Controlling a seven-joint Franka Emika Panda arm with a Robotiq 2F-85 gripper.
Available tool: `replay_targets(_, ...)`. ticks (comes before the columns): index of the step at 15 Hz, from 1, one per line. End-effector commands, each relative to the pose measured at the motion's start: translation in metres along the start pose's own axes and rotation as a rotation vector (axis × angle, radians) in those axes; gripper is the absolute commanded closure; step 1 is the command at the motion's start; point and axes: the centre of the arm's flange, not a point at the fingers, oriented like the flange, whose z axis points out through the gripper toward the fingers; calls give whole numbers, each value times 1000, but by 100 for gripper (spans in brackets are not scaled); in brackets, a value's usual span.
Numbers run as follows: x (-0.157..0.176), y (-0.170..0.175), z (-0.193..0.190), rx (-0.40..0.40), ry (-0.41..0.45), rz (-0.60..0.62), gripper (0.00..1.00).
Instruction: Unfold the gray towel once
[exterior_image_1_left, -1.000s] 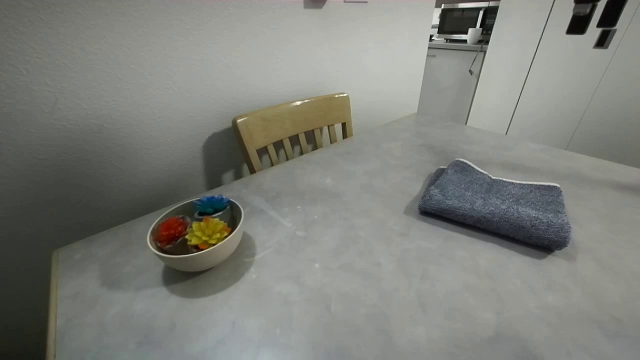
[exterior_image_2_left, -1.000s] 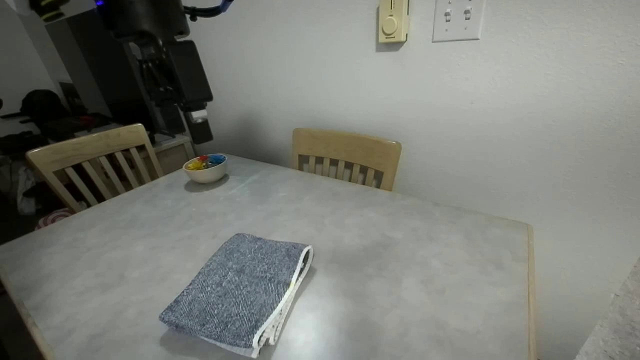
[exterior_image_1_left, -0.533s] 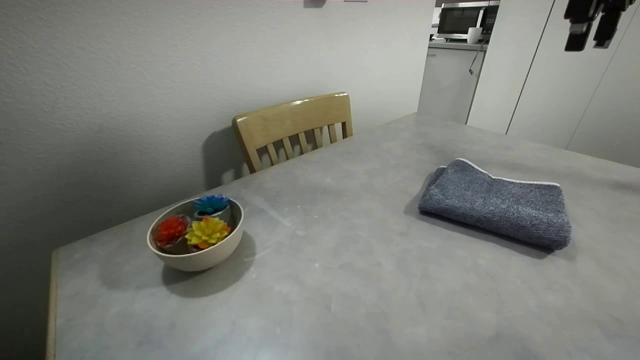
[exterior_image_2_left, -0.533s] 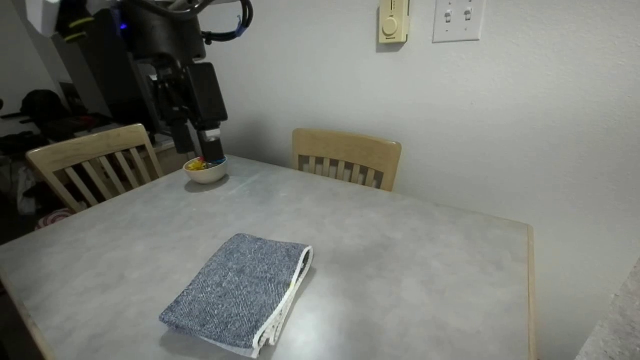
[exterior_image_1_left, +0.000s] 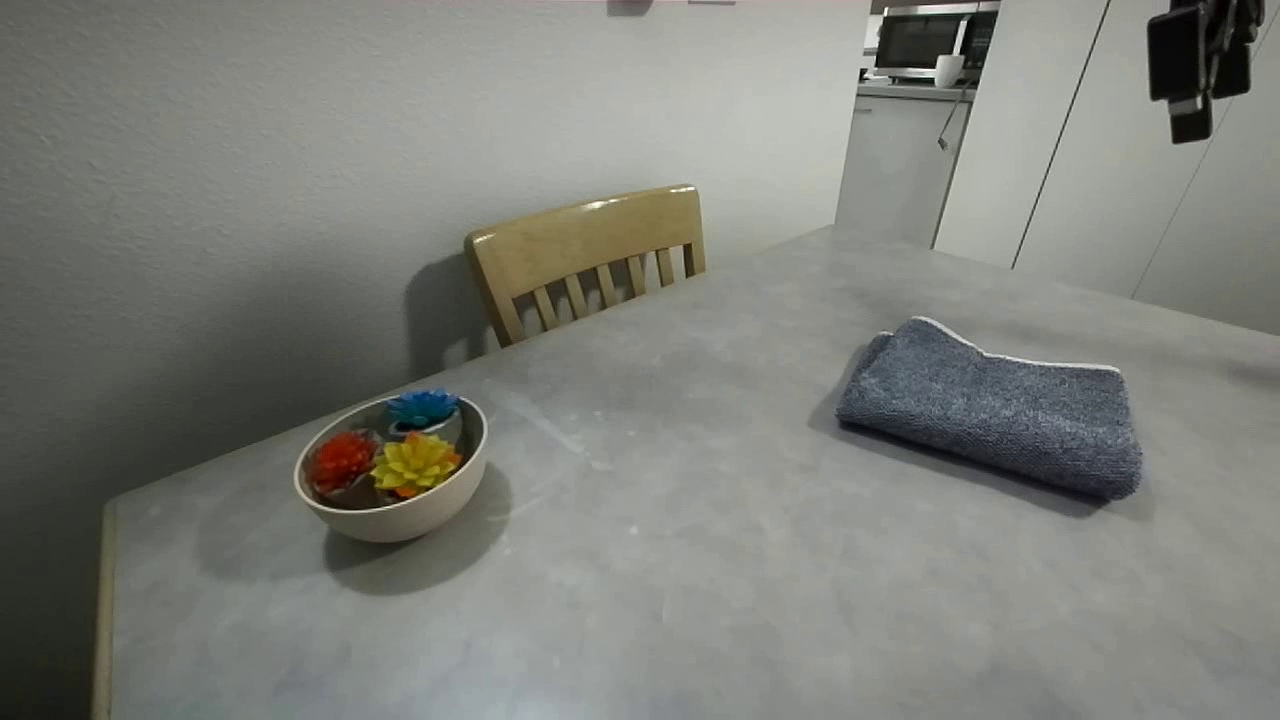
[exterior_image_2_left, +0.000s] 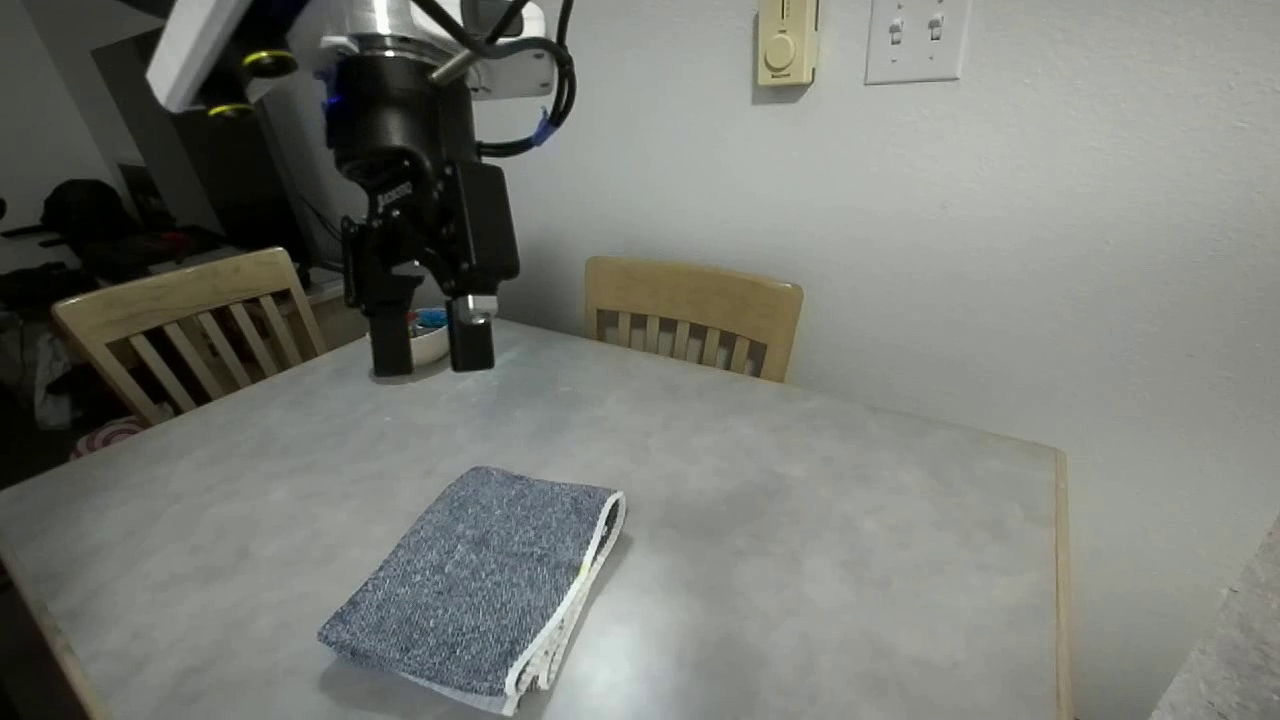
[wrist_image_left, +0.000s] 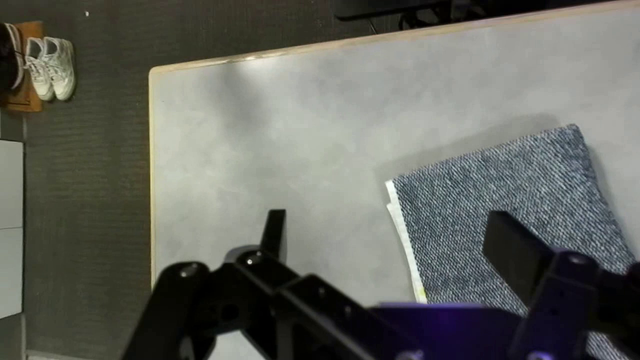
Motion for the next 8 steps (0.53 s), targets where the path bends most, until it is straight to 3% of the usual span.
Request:
replay_targets(1, 5, 1, 4, -9, -22, -17, 0)
replay_targets(4, 16, 3, 8, -15, -45, -31, 0)
replay_targets(8, 41, 11, 15, 11, -98, -211, 0)
